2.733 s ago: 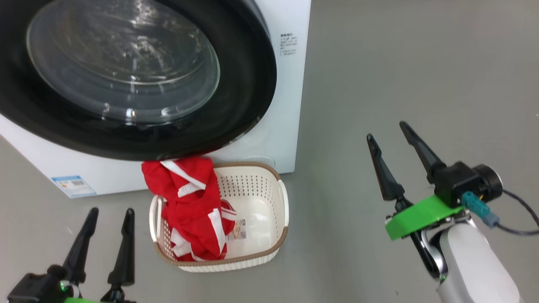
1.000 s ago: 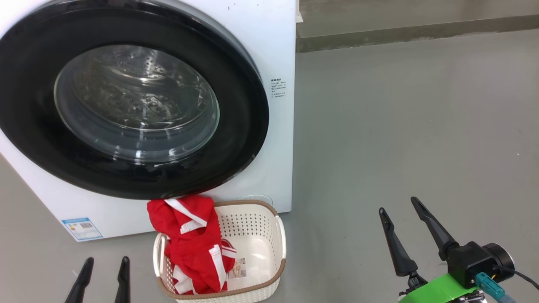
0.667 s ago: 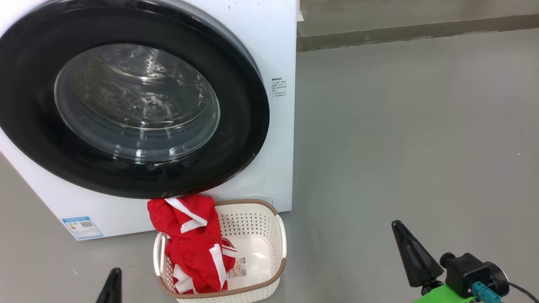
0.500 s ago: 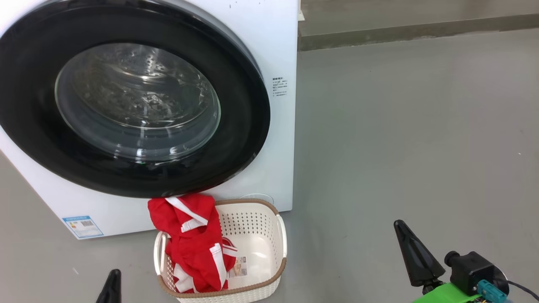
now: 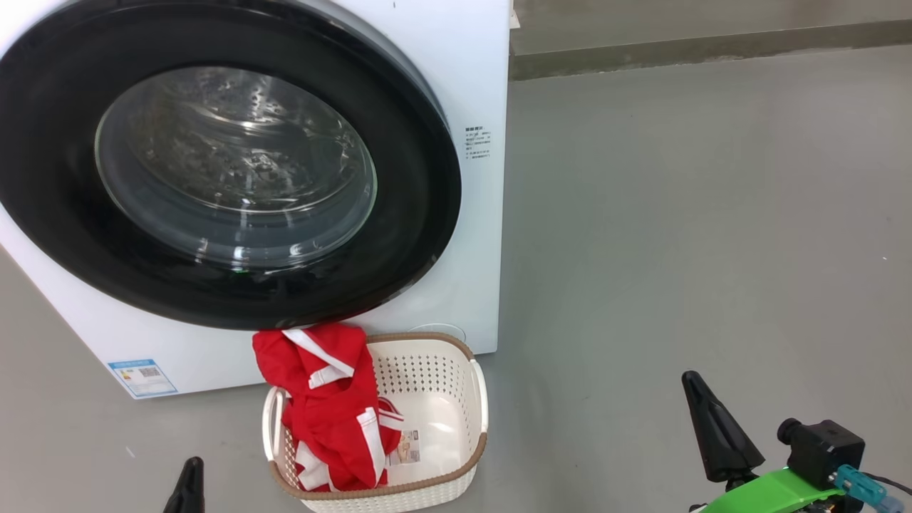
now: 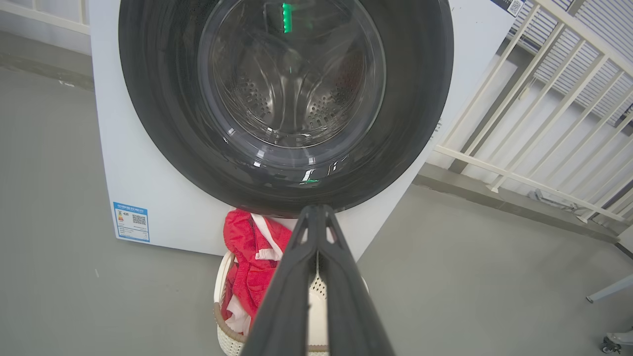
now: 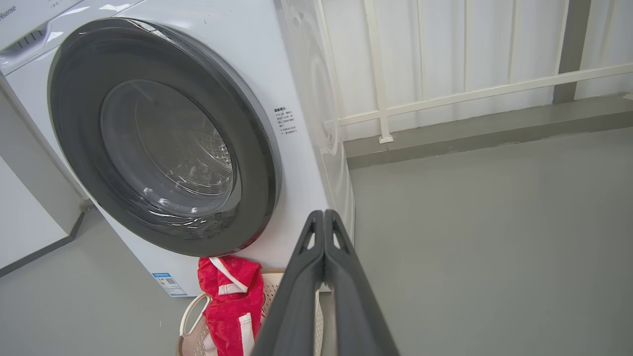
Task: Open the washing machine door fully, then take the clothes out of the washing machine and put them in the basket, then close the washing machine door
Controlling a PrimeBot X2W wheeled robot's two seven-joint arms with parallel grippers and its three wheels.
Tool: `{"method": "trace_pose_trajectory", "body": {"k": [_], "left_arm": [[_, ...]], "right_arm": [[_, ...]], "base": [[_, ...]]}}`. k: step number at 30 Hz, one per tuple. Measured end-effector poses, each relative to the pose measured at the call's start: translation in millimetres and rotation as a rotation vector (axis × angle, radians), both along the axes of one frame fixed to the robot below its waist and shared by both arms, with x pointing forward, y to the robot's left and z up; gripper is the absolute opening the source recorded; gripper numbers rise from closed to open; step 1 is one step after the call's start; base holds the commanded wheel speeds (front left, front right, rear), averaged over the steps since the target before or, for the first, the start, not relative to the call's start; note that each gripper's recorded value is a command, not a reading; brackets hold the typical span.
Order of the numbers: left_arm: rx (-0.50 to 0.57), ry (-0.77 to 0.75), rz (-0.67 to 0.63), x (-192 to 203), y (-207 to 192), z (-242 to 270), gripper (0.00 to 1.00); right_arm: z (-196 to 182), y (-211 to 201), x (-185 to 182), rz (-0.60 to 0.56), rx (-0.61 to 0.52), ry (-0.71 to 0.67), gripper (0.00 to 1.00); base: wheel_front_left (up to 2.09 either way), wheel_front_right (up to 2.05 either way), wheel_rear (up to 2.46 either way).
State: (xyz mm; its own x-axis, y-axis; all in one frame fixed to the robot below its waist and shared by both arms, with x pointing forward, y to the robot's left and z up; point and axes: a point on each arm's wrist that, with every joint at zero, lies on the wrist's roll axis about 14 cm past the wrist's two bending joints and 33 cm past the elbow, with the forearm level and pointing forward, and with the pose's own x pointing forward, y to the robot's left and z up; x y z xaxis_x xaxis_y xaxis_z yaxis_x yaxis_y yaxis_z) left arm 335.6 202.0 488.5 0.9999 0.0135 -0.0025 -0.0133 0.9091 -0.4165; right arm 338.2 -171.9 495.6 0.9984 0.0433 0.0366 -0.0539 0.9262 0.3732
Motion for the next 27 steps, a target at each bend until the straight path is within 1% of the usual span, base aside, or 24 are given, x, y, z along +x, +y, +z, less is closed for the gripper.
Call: {"method": "trace_pose_trajectory", "body": {"k": [22,27], "left_arm": [[-0.243,0.038,0.028,8,1,-6,0.0],[-0.284,0.044,0.032,9,2,-8,0.0]], "right_arm": [[-7,-11,6,-0.042,0.259,0.05,0.0],[-9,-12,7,-0.048,0.301,0.06,0.0]], "base": [[0.0,0.0,0.0],[0.0,0.0,0.0]]}}
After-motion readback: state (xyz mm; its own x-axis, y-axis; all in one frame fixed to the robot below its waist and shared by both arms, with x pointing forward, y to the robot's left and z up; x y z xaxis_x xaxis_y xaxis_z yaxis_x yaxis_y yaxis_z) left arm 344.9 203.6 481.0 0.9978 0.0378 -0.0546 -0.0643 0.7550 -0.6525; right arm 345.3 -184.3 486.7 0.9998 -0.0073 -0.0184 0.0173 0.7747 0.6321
